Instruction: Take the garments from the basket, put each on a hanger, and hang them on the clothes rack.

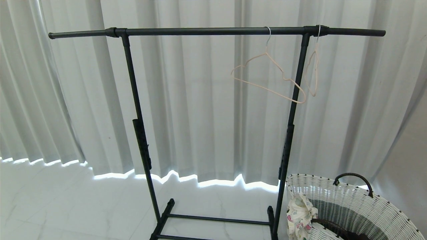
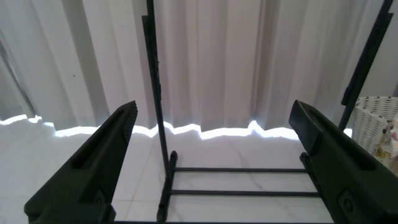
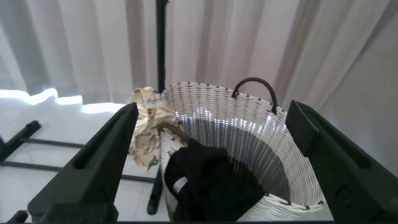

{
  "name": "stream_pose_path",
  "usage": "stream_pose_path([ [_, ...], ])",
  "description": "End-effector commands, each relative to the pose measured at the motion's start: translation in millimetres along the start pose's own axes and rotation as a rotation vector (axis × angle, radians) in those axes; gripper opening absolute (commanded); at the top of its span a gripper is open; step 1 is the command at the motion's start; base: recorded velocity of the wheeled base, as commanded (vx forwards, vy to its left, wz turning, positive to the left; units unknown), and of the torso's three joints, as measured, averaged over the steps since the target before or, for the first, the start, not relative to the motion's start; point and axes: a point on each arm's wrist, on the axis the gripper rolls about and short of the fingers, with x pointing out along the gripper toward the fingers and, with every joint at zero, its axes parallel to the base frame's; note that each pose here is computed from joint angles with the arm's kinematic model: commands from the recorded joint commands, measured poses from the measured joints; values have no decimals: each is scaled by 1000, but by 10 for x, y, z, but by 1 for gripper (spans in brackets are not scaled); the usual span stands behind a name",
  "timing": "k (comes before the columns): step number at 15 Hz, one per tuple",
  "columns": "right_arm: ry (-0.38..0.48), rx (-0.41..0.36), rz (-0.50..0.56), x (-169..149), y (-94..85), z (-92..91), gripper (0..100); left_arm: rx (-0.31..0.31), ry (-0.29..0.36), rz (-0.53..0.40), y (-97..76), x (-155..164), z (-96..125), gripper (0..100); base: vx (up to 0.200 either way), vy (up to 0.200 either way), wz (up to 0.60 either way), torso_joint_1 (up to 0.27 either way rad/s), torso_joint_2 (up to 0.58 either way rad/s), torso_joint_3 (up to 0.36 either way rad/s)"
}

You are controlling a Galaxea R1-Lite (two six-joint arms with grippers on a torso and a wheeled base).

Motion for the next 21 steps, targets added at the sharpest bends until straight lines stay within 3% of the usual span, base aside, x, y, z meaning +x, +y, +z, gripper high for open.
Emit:
stream_pose_path([
  [1,-42,-1,79,-26,2,201,100,0,0,0,0,0,-1,100,0,0,0,0,0,0],
  [3,93,-34,163,29,-9,509,100,0,0,0,0,0,-1,100,0,0,0,0,0,0],
  [4,209,-47,192,180,-11,655,100,0,0,0,0,-1,2,100,0,0,0,0,0,0],
  [5,262,-51,196,285,-8,727,100,0,1,0,0,0,-2,100,0,0,0,0,0,0],
  [6,415,-79,206,693,6,920,100,-3,0,0,0,0,-1,100,0,0,0,0,0,0],
  [7,499,-147,230,1029,24,938,100,-5,0,0,0,0,-1,100,0,0,0,0,0,0],
  [9,616,-287,285,1422,45,664,100,-6,1,0,0,0,-2,100,0,0,0,0,0,0],
  [12,771,-419,351,1835,22,224,100,-5,0,0,0,0,-1,100,0,0,0,0,0,0],
  [16,940,-479,296,1945,13,-230,100,-3,0,0,0,-1,2,100,0,0,0,0,0,0],
  [21,1033,-487,281,1971,0,-436,100,-3,0,0,0,0,-1,100,0,0,0,0,0,0],
])
